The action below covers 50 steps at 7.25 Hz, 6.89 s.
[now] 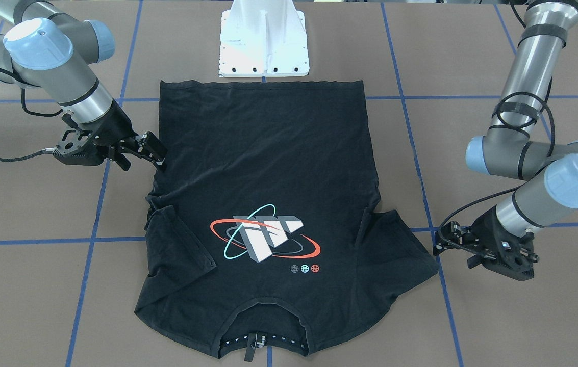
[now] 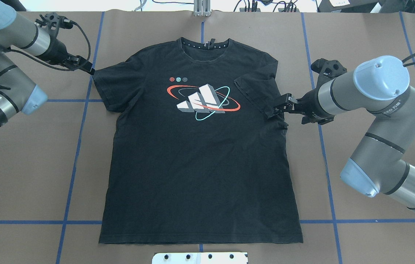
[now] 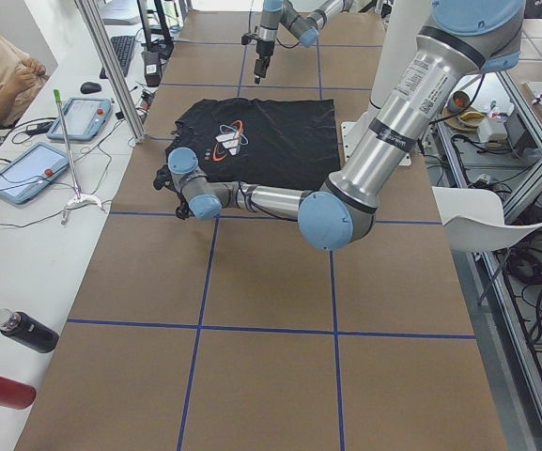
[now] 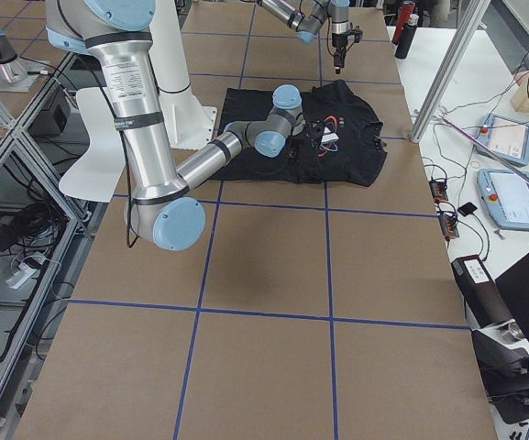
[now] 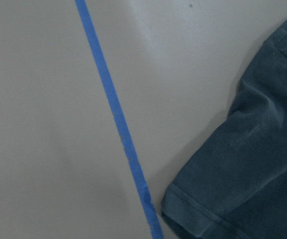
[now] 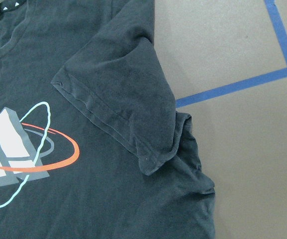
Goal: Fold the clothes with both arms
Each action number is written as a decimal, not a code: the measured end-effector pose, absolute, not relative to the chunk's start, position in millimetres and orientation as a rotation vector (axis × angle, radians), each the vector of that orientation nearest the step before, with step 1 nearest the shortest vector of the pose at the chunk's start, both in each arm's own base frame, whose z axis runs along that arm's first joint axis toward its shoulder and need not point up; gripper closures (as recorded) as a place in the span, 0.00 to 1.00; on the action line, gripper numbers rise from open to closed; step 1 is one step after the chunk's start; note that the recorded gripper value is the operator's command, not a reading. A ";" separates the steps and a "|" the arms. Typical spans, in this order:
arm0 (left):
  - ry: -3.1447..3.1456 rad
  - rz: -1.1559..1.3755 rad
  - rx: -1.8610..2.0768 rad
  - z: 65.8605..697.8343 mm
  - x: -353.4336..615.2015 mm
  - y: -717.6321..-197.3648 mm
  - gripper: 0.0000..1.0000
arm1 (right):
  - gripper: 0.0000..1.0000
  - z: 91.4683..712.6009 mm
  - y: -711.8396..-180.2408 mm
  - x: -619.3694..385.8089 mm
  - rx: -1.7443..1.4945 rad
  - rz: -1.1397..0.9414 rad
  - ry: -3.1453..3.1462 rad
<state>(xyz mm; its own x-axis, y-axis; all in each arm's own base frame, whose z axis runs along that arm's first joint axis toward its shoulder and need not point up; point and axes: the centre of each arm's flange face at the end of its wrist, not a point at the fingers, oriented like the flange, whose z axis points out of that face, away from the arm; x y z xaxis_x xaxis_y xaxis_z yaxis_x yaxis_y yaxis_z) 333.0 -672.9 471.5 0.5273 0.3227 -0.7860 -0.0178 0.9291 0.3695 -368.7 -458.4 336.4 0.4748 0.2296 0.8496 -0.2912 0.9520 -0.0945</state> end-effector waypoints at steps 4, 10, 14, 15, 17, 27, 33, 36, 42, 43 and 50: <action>0.994 0.192 0.326 472.9 352.0 -687.0 0.51 | 0.03 337.2 -457.6 -365.9 0.067 0.323 -1.028; 0.997 0.192 0.311 476.5 364.6 -683.0 0.62 | 0.03 336.6 -457.8 -366.0 0.068 0.322 -1.028; 0.992 0.188 0.308 479.4 365.5 -683.2 1.00 | 0.03 336.6 -457.7 -366.0 0.067 0.321 -1.029; 0.994 0.171 0.300 479.0 365.5 -683.2 1.00 | 0.03 336.4 -457.6 -366.0 0.067 0.321 -1.029; 1.033 0.124 0.297 454.0 361.2 -680.6 1.00 | 0.02 332.9 -457.1 -363.8 0.071 0.320 -1.036; 1.164 -0.193 0.213 276.8 475.5 -656.2 0.29 | 0.01 327.7 -458.9 -359.0 0.081 0.326 -1.043; 1.254 -0.143 0.251 279.0 428.4 -576.9 0.01 | 0.01 311.0 -437.8 -370.9 -0.051 0.500 -1.082; 1.310 -0.134 0.177 284.5 399.2 -534.4 0.01 | 0.02 332.6 -353.6 -394.2 -0.145 0.588 -1.030; 1.311 -0.188 0.162 286.5 404.2 -524.8 0.01 | 0.14 375.1 -188.5 -446.9 -0.108 0.682 -0.875; 1.310 -0.190 0.160 288.0 404.5 -524.6 0.01 | 0.17 378.6 -170.8 -452.2 -0.106 0.686 -0.862; 1.299 -0.197 0.152 295.8 411.2 -521.9 0.01 | 0.30 389.4 -140.5 -455.2 -0.077 0.662 -0.759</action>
